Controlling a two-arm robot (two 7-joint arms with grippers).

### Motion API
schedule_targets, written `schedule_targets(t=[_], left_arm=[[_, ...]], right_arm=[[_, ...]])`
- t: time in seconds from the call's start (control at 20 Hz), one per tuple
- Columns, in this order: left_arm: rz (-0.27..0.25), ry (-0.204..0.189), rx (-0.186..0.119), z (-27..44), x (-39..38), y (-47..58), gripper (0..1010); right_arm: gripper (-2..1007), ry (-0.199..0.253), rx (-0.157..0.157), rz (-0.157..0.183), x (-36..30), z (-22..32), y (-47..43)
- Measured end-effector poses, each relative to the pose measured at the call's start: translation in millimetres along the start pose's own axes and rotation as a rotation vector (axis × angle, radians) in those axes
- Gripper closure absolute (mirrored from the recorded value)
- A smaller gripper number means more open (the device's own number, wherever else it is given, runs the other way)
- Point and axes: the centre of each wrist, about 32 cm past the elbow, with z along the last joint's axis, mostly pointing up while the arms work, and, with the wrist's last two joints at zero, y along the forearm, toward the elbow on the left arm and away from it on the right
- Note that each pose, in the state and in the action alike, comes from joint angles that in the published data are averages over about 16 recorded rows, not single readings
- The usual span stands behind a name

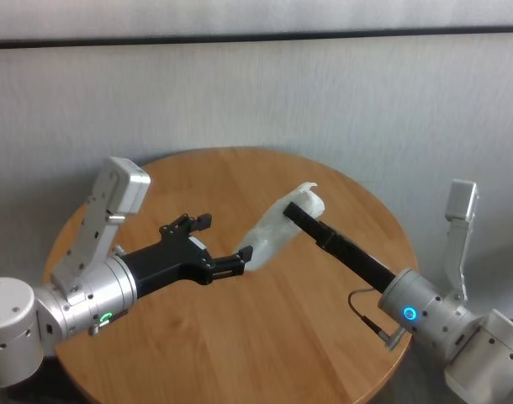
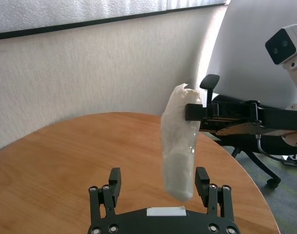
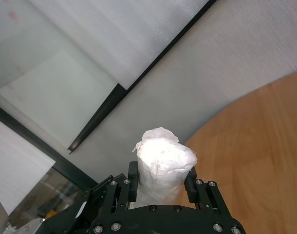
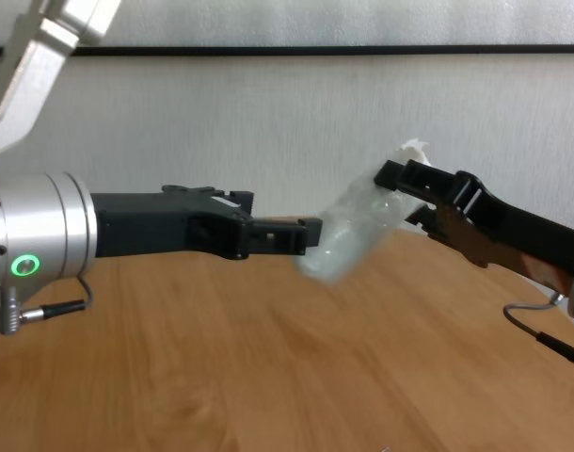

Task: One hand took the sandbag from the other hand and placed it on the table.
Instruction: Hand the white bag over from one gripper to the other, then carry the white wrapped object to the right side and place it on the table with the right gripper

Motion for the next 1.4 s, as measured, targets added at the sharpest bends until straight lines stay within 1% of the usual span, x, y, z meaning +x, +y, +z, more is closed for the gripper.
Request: schedule_targets(t=[0.25, 0.45, 0.8, 1.4], left_arm=[[0.033, 0.011, -0.012, -1.5, 0.5, 1.3, 8], [0.063, 0.016, -0.014, -2.4, 0.8, 2.0, 8], [0.121, 0.018, -0.007, -3.6, 0.8, 2.4, 8], [0.222, 0.024, 0.007, -4.7, 0.7, 3.6, 8]], right_arm=[[461, -0.01, 0.012, -0.019, 3.3, 1.5, -3.4], [461, -0.018, 0.02, -0.031, 5.3, 2.6, -6.3], [461, -0.029, 0.032, -0.044, 6.7, 4.2, -10.6], [461, -0.039, 0.046, -0.054, 6.4, 6.4, -14.7]])
